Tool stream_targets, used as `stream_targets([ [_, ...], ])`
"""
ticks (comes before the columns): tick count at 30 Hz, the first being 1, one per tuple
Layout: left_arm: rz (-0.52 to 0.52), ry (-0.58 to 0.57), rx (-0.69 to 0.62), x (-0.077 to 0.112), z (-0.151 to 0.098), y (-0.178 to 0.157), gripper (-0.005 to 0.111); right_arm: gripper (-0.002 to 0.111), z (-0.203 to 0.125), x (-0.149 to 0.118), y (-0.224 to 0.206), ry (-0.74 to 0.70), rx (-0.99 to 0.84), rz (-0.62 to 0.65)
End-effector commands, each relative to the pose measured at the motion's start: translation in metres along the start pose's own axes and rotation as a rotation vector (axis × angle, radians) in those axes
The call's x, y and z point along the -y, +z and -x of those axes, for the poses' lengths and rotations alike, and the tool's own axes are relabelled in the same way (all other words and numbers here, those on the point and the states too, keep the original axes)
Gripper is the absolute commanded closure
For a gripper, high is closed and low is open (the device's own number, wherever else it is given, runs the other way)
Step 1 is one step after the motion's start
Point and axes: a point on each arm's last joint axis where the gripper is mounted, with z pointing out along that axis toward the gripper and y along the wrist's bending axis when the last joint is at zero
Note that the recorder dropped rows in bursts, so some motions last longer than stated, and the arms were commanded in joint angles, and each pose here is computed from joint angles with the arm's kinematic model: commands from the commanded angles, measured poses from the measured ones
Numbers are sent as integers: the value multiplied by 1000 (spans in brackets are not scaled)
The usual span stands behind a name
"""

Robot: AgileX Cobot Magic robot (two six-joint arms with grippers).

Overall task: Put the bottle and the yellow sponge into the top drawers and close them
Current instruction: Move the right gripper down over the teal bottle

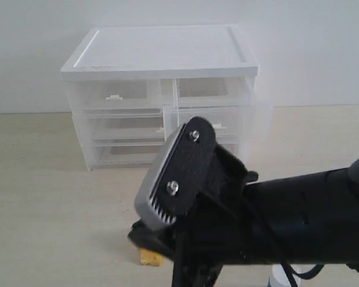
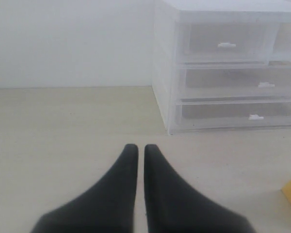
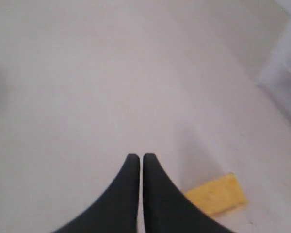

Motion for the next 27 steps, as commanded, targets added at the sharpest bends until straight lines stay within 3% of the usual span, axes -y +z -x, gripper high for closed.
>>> stream_targets([
  [1, 4, -6, 3, 0, -1, 0, 102, 108, -6, -26, -7, -188, -98, 312],
  [4, 4, -6, 3, 0, -1, 0, 102, 108, -10, -30, -17, -189, -329, 444],
  [8, 4, -6, 3, 0, -1, 0, 102, 108, -10, -16, -32, -101, -645, 361],
  [13, 4, -6, 3, 0, -1, 0, 102, 108, -8, 3, -50, -68, -839, 304],
  [20, 4, -6, 3, 0, -1, 0, 102, 108, -22, 63, -83, 194, -803, 66],
  [27, 4, -6, 3, 0, -1, 0, 102, 108, -36, 96, -112, 437, -762, -138],
])
